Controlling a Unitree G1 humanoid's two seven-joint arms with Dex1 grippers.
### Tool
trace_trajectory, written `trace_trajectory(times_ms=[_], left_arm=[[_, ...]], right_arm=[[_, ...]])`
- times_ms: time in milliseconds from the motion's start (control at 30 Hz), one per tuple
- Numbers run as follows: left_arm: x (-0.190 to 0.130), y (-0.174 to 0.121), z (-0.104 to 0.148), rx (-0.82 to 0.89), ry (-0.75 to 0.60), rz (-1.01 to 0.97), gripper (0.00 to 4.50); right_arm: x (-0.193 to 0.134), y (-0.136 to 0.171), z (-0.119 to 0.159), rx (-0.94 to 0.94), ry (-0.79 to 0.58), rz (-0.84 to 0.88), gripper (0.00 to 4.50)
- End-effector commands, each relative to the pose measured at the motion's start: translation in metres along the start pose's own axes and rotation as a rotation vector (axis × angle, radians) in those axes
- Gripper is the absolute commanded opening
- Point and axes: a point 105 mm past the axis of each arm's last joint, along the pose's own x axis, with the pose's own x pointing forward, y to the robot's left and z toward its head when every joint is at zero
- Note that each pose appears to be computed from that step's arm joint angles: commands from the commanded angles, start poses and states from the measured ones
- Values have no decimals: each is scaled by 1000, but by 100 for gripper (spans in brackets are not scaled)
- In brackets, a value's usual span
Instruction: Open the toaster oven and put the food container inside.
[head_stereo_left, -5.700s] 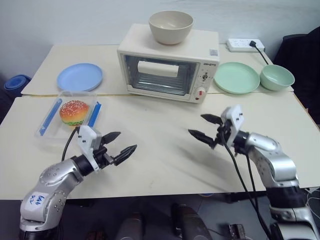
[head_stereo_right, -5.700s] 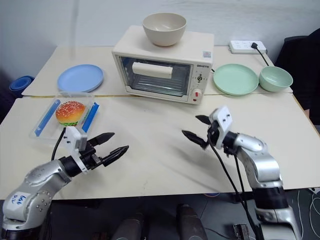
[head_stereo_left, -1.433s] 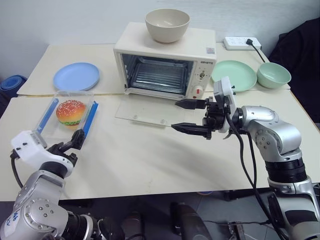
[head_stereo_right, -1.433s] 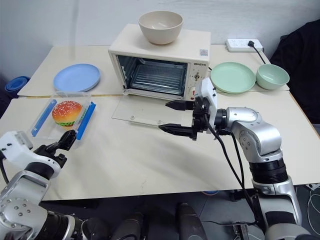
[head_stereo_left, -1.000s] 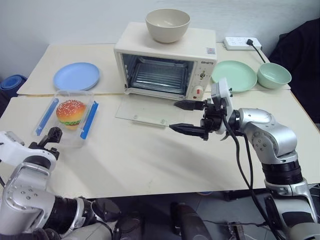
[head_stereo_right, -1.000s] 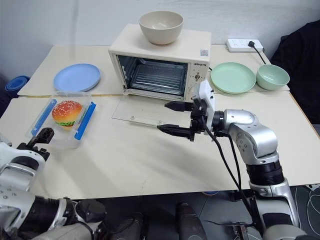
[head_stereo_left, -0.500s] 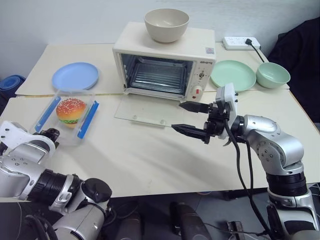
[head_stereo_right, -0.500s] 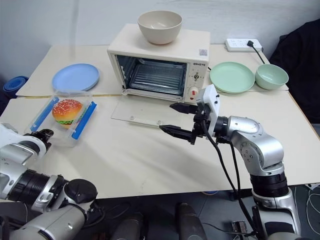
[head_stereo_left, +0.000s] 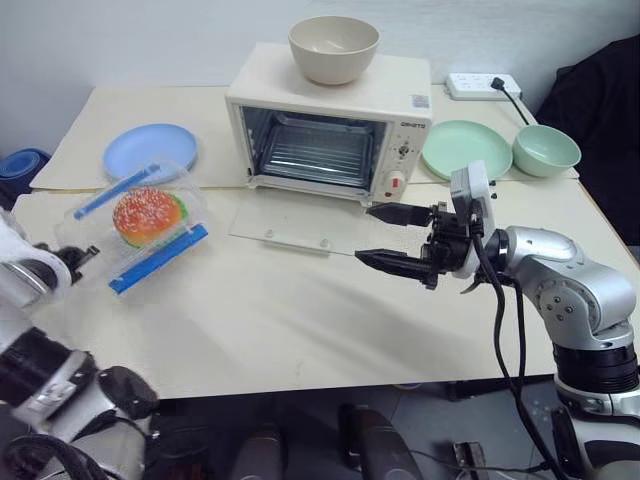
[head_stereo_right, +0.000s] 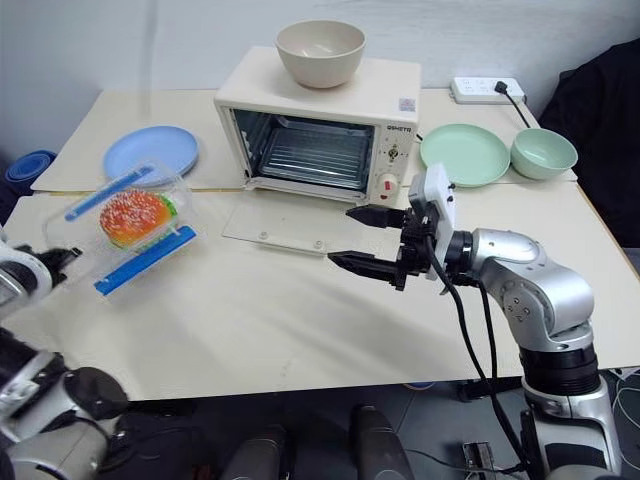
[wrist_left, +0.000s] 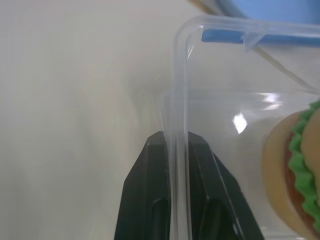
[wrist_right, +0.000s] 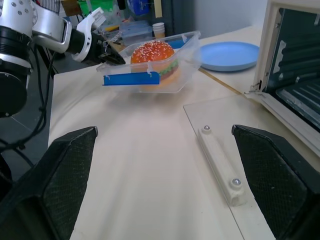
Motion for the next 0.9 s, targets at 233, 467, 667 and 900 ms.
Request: trace_trajectory(times_ms=[233, 467, 667, 900], left_arm=[[4, -90, 2, 300, 135, -360, 15], [36, -176, -16, 514, 157, -497, 15], [62, -204, -13, 586, 99, -496, 15], [78, -225, -15, 530, 89, -536, 79]], right_arm=[[-18, -1, 9, -49, -26, -83, 450], [-28, 1, 6, -47, -47, -169, 450], [-34, 4, 4, -44, -53, -230, 450], [-41, 5, -2, -39, -44, -289, 450]])
